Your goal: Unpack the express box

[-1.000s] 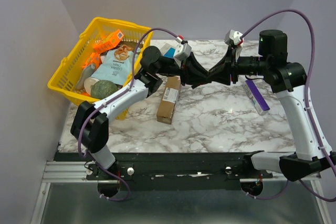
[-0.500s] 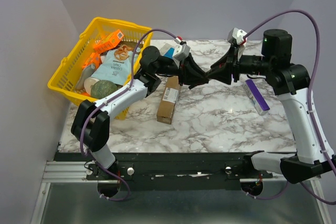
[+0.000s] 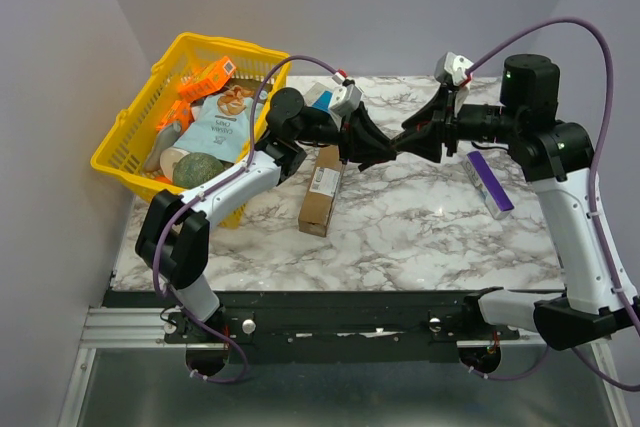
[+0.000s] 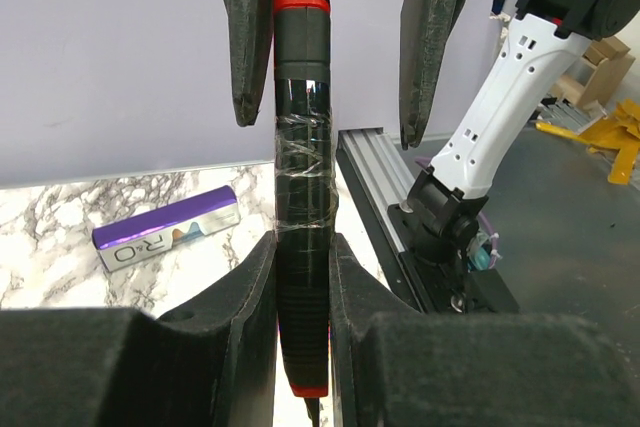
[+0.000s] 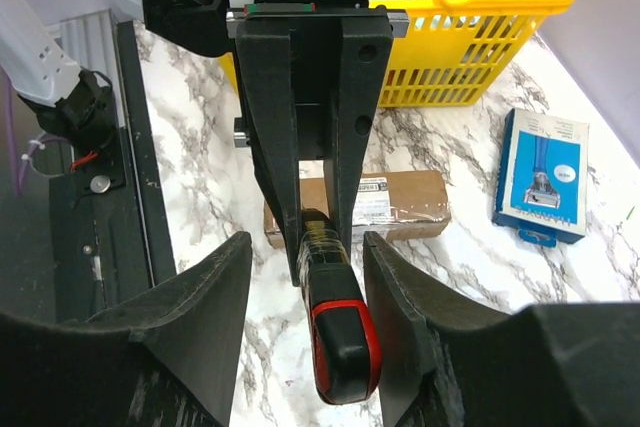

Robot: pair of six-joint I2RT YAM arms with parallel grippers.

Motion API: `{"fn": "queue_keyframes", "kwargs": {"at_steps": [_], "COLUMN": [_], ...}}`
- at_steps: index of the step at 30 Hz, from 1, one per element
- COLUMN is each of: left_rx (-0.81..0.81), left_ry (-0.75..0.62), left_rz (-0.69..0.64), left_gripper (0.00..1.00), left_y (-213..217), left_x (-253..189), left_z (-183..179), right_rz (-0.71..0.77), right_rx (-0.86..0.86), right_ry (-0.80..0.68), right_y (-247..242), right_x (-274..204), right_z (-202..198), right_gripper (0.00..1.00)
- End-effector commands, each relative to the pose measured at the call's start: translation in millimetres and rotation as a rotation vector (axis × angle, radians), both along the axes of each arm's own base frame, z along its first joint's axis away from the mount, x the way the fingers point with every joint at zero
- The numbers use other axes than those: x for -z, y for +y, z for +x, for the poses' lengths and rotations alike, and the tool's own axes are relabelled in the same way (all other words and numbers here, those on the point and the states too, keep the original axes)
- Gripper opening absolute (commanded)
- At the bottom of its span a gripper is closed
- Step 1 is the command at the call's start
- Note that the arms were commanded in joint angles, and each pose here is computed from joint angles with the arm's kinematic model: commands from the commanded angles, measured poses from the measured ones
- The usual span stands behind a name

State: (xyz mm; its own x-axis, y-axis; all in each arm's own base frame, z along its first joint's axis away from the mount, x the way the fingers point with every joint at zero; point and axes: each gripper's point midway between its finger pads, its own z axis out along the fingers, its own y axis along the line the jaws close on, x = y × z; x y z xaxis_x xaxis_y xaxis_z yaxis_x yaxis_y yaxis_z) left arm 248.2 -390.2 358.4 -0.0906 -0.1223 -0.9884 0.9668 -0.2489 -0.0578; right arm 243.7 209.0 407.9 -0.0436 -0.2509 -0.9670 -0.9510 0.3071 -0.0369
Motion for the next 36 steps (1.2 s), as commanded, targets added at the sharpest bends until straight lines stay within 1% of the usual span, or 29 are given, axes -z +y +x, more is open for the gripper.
{"fn": "queue_keyframes", "kwargs": {"at_steps": [1, 4, 11, 19, 22, 28, 29, 30, 31, 32, 33, 34, 35, 36], "left_rx": [0.005, 0.004, 0.003, -0.001, 0.000, -0.004, -0.005, -0.006, -0.007, -0.015, -0.020, -0.031, -0.046, -0.054], "left_ry": [-0.036, -0.039, -0.039, -0.035, -0.033, -0.025, -0.021, -0.022, -0.020, -0.014, -0.009, -0.001, 0.004, 0.013], "left_rz": [-0.018, -0.020, -0.023, -0.024, -0.021, -0.017, -0.016, -0.016, -0.016, -0.017, -0.016, -0.014, -0.015, -0.010], "left_gripper": [0.00, 0.00, 0.00, 0.00, 0.00, 0.00, 0.00, 0.00, 0.00, 0.00, 0.00, 0.05, 0.17, 0.23], "left_y": [2.5, 3.1, 2.1, 1.2, 1.0, -1.1, -1.4, -1.6, -2.0, -2.6, -3.1, -2.4, -1.3, 0.2], "left_x": [-6.7, -8.5, -10.8, -10.6, -9.4, -6.6, -6.1, -5.8, -6.2, -6.5, -6.5, -5.5, -5.6, -4.3], "left_z": [-1.0, -0.7, -0.2, 1.3, 1.5, 4.8, 5.3, 5.7, 6.2, 7.9, 9.2, 11.3, 14.3, 16.2], "right_rz": [-0.018, -0.021, -0.049, -0.047, -0.048, -0.032, -0.024, -0.020, -0.022, -0.028, -0.030, -0.030, -0.014, 0.007], "right_rx": [-0.001, -0.011, -0.029, -0.041, -0.047, -0.068, -0.084, -0.093, -0.107, -0.118, -0.109, -0.084, -0.047, -0.021], "right_ry": [0.015, 0.030, 0.066, 0.106, 0.116, 0.121, 0.122, 0.119, 0.130, 0.140, 0.140, 0.145, 0.162, 0.166], "right_y": [1.5, 2.6, 3.0, 4.6, 5.4, 8.5, 9.9, 10.5, 11.7, 11.7, 11.4, 9.0, 6.8, 3.9], "right_x": [9.0, 14.4, 27.2, 34.6, 36.5, 33.6, 31.8, 29.4, 31.6, 33.3, 31.4, 30.7, 26.8, 22.0], "right_z": [5.2, 5.5, 5.7, 4.4, 4.5, 4.0, 1.7, 1.3, 1.5, -1.1, 0.7, 4.4, 9.9, 14.9], "right_gripper": [0.56, 0.54, 0.44, 0.45, 0.42, 0.28, 0.17, 0.11, 0.08, 0.00, 0.01, 0.00, 0.00, 0.00]}}
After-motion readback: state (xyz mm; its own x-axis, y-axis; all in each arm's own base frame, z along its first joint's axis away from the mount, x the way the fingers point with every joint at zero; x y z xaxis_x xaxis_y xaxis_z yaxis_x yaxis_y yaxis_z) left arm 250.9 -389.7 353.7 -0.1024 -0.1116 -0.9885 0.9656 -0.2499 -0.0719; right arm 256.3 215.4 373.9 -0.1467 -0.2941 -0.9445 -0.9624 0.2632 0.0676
